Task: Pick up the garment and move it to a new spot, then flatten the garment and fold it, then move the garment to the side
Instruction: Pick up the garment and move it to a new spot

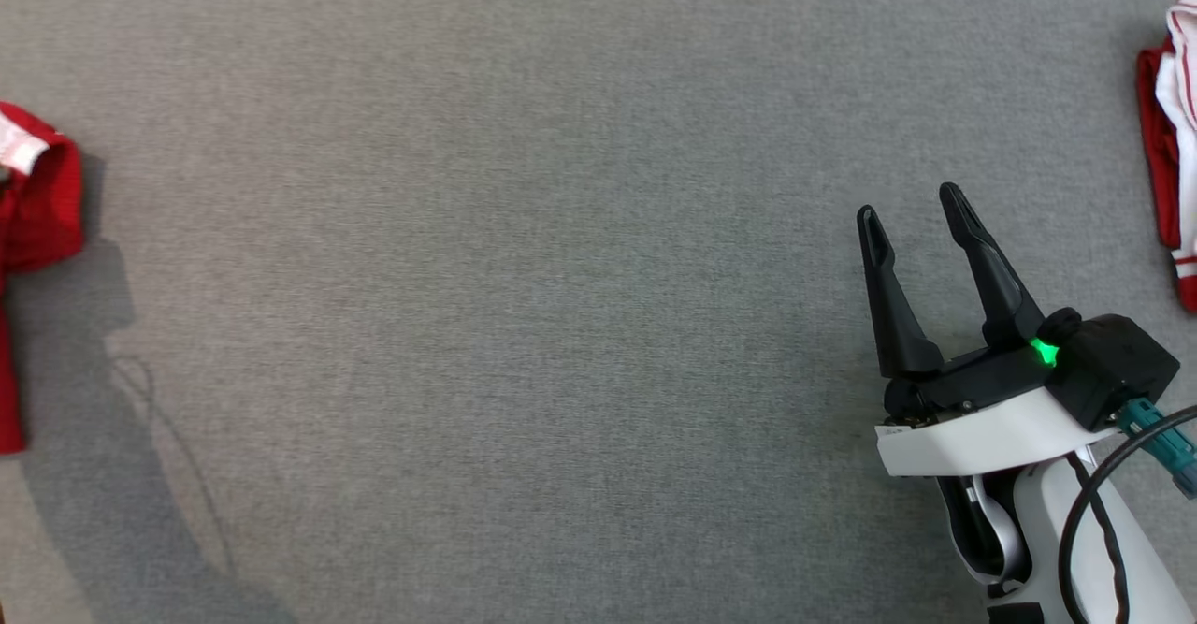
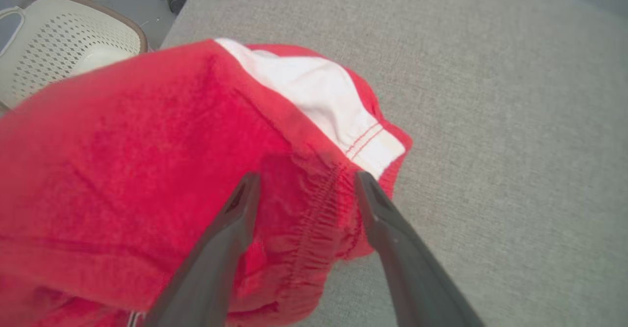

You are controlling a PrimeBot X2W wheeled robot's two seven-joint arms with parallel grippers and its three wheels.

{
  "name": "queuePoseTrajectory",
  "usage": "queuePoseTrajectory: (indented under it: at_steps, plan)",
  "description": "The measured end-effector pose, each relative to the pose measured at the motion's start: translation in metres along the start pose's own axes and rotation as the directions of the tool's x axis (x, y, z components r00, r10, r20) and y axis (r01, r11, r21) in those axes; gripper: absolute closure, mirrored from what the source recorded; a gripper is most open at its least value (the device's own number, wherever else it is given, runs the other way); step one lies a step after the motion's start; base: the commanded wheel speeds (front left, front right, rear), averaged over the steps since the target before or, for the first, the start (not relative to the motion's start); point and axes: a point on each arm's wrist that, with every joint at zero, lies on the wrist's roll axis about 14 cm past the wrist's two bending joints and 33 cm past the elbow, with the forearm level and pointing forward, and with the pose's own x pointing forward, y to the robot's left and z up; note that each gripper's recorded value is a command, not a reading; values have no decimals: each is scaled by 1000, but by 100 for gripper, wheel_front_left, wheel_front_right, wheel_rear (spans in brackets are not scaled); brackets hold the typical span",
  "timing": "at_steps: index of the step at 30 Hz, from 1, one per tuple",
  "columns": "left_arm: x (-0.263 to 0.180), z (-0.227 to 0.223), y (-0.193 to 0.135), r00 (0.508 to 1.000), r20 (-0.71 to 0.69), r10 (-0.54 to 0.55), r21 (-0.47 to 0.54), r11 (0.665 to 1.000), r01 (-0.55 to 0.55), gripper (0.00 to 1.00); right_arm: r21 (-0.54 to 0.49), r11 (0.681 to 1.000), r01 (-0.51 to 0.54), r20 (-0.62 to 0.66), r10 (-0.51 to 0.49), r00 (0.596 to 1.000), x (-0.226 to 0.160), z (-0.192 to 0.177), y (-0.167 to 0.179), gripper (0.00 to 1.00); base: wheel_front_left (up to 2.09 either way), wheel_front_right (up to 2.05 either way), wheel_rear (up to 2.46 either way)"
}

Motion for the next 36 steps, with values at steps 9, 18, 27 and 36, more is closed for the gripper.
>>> queuePoseTrajectory:
  at_steps: [9,18,27,36]
  plan:
    - [31,-44,-14,975,-224,18,63,998,-4,0,-11,998,56,-27,-57,998,-6,-11,-21,0,0,0,0]
    - [28,-41,-16,974,-225,12,55,998,0,100,-23,997,67,-19,-68,998,-8,-7,-24,0,0,0,0]
    - [11,-21,-18,992,-126,-5,66,998,14,100,-29,999,46,3,-46,999,-9,6,-13,0,0,0,0]
    - [-29,23,-63,985,39,-166,109,981,161,100,-26,999,48,33,-47,998,-22,25,-5,0,0,0,0]
